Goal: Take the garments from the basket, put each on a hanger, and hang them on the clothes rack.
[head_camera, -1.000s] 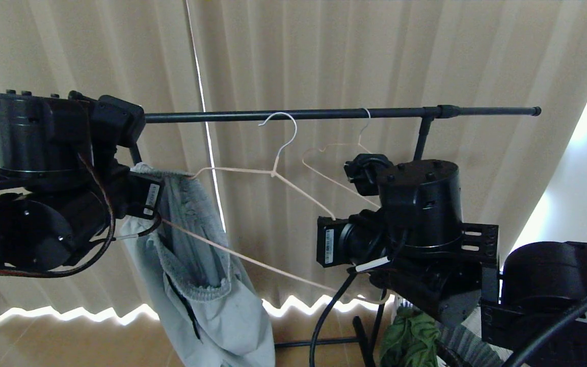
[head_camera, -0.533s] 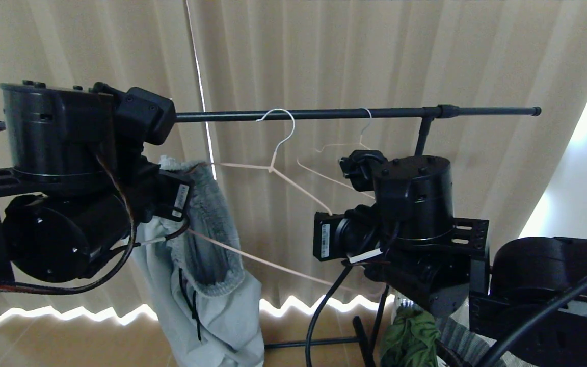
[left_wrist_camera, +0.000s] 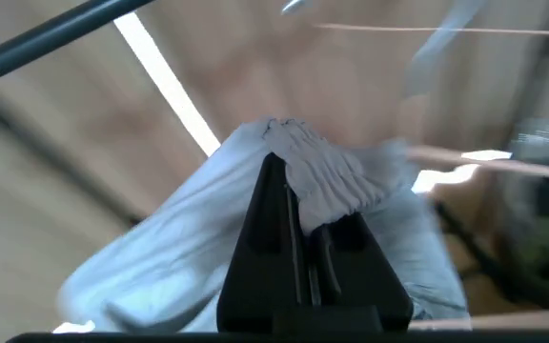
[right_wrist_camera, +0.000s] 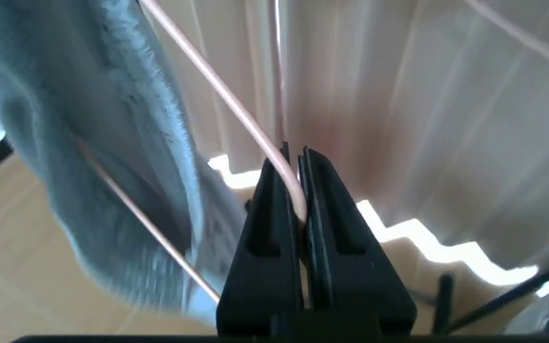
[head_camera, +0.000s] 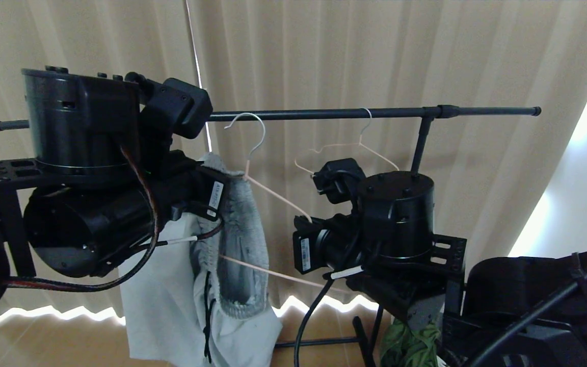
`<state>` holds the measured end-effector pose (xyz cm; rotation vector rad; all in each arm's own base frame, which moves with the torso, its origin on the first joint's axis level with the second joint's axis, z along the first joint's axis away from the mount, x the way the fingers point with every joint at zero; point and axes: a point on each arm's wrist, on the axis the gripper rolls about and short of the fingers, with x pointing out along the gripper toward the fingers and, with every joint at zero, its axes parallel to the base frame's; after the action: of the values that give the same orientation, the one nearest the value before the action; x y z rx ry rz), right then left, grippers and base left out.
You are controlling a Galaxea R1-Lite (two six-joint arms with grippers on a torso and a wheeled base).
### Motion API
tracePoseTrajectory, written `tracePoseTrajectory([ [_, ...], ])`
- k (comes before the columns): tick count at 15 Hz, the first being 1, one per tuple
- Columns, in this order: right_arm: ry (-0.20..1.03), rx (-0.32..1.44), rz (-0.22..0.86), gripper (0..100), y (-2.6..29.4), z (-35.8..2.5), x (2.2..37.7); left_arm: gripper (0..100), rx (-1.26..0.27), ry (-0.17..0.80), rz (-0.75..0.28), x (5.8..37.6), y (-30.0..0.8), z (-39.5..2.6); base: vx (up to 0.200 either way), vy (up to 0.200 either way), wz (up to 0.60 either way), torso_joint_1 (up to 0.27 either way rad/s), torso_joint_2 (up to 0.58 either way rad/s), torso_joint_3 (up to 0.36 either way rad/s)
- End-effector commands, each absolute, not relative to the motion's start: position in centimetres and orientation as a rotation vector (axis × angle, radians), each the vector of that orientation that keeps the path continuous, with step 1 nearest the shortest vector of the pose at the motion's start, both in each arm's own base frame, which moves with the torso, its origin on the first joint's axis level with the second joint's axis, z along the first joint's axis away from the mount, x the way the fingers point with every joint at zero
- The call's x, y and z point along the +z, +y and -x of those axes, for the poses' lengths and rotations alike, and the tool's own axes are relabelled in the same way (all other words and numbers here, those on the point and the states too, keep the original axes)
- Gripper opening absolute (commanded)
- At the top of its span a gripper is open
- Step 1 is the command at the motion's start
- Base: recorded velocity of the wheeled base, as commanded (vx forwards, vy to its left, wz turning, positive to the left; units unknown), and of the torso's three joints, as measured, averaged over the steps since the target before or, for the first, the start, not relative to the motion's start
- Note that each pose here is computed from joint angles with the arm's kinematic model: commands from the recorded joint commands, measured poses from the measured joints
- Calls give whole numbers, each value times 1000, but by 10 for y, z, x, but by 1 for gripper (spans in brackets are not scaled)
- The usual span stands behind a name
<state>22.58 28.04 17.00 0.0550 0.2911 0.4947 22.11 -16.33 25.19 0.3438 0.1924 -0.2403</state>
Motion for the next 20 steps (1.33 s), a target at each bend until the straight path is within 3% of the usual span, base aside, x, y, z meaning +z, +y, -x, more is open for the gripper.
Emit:
tracePoseTrajectory([
  [1,306,496,-26,0,282,-227,160,0,-280,180,-337,255,-162,-217,0,0,0,0,0,0],
  [14,220,499,-80,0,275,-226,182,0,-384,216,-391,237,-160,-199,0,0,0,0,0,0],
  [15,214,497,-83,0,273,-226,184,100,-386,219,-395,235,-160,-198,0,0,0,0,0,0],
  [20,196,467,-96,0,263,-233,191,100,-440,217,-389,235,-159,-195,0,0,0,0,0,0],
])
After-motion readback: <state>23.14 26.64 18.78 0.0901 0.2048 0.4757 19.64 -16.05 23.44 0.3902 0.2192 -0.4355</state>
